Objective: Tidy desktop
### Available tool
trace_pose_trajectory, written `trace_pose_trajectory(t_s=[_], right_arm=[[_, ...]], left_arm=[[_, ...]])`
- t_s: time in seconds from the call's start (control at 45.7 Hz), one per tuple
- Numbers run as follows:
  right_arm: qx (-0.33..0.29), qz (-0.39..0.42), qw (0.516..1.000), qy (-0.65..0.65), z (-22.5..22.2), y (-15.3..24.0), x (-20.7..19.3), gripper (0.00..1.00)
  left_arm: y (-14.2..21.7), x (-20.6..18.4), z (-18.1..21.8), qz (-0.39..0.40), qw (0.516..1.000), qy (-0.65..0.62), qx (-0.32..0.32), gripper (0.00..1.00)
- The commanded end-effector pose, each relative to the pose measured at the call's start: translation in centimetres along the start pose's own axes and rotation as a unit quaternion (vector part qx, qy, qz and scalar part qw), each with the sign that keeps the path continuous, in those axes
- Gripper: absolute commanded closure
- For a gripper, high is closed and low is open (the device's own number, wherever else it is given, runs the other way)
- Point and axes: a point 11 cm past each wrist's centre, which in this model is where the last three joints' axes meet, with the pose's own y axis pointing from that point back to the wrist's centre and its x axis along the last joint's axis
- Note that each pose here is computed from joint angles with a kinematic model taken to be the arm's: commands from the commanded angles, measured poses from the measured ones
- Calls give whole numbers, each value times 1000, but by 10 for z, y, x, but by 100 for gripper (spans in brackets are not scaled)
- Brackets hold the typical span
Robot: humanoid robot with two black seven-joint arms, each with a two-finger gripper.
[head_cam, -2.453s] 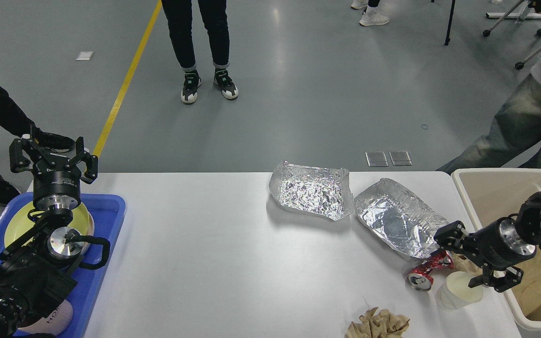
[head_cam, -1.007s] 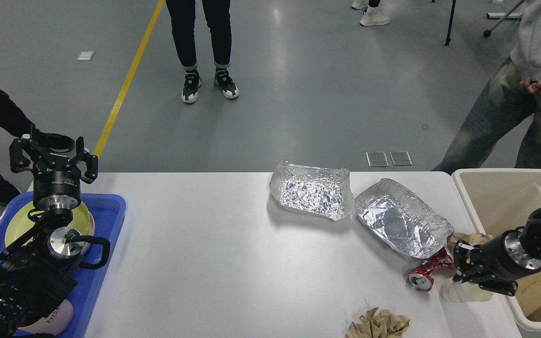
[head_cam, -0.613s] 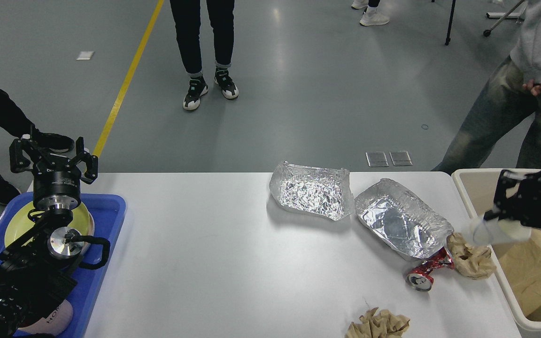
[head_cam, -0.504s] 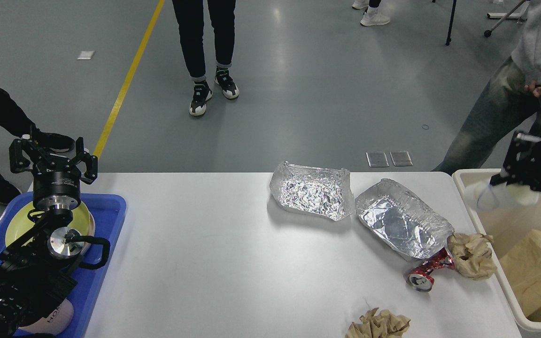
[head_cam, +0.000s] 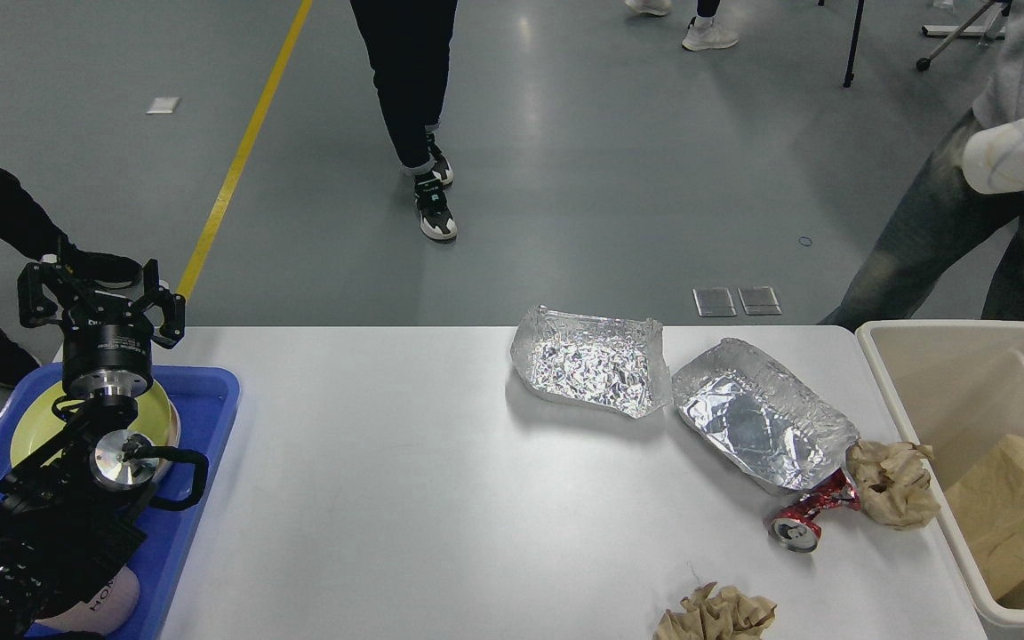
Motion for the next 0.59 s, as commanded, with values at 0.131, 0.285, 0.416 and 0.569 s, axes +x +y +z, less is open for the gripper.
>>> trace_pose_trajectory(t_s=[0.131,0.285,0.416,0.569], right_arm=[[-119,63,986,-95,134,-92,-17,100],[-159,87,975,-129,187,-147,-60,100],[-172,136,965,-142,210,-174,-70,9],[-213,138,959,-122,241,-206,-99,0]], left_arm=[[0,0,0,0,1000,0,0,4],[0,0,0,0,1000,1,0,4],[0,0,0,0,1000,0,0,4],[0,0,0,0,1000,0,0,4]])
